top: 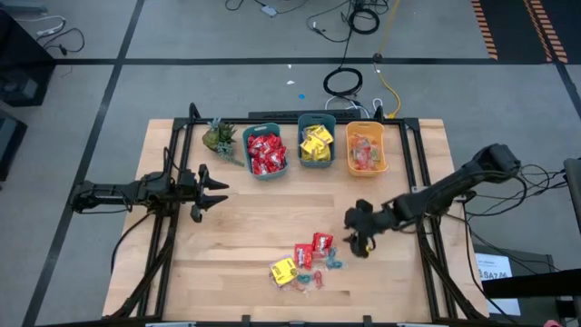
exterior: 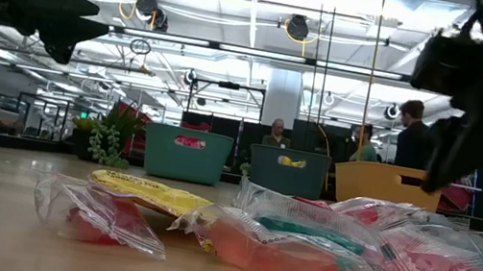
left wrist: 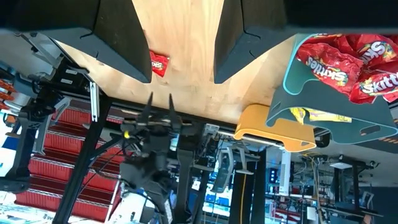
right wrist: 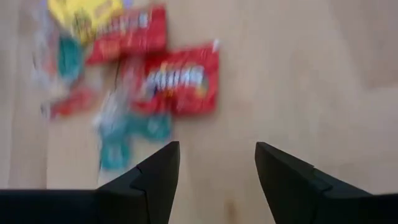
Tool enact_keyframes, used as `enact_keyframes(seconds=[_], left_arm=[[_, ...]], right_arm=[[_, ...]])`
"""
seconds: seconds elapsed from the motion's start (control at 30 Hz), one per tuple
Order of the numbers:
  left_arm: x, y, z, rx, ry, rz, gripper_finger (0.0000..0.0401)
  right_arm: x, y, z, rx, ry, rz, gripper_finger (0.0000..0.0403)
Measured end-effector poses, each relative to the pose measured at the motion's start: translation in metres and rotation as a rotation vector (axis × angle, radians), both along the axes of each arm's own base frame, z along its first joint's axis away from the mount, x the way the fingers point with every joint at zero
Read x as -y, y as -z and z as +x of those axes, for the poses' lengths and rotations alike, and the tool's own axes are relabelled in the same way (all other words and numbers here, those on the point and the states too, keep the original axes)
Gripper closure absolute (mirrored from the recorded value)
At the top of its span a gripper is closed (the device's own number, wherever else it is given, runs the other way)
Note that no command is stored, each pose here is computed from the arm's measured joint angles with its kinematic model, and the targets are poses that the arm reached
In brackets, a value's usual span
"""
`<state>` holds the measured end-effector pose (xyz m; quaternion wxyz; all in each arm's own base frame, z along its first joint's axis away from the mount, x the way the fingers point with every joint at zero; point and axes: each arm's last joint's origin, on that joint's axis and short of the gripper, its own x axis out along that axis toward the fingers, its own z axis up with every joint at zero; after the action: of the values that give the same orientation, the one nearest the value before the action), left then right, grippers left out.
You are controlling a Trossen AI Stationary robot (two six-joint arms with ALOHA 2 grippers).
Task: Sort candy
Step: Put the blue gummy candy into the yellow bin
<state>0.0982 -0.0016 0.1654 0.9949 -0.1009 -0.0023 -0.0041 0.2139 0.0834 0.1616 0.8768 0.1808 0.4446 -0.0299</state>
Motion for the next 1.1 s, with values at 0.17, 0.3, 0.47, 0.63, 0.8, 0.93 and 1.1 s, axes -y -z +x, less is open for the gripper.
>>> enact_keyframes(seconds=[0.17, 0.3, 0.47, 0.63, 0.8, 0.93, 1.1], left_arm=[[0.0, 0.0, 0.0, 0.0, 0.0, 0.0, 0.0218], [0.0, 0.0, 0.0, 0.0, 0.0, 0.0, 0.0218], [0.0, 0.0, 0.0, 0.0, 0.0, -0.001, 0.0218], [0.0, 0.0, 0.0, 0.002, 0.0, -0.001, 0.0218], [0.0, 0.0, 0.0, 0.002, 0.001, -0.002, 0.0218], [0.0, 0.0, 0.0, 0.002, 0.011, -0.002, 0.0218], [0.0, 0.0, 0.0, 0.002, 0.012, -0.002, 0.0218]], right_arm=[[-0.023, 0.0, 0.008, -0.123, -0.062, -0.049, 0.0202], [-0.034, 0.006, 0.025, -0.138, -0.109, -0.093, 0.0202], [-0.046, 0.015, 0.049, -0.161, -0.204, -0.164, 0.0202], [-0.055, 0.033, 0.066, -0.211, -0.252, -0.208, 0.0204], [-0.06, 0.04, 0.075, -0.244, -0.25, -0.227, 0.0252], [-0.058, 0.034, 0.073, -0.287, -0.18, -0.203, 0.0347], [-0.052, 0.014, 0.058, -0.333, -0.191, -0.196, 0.0386]])
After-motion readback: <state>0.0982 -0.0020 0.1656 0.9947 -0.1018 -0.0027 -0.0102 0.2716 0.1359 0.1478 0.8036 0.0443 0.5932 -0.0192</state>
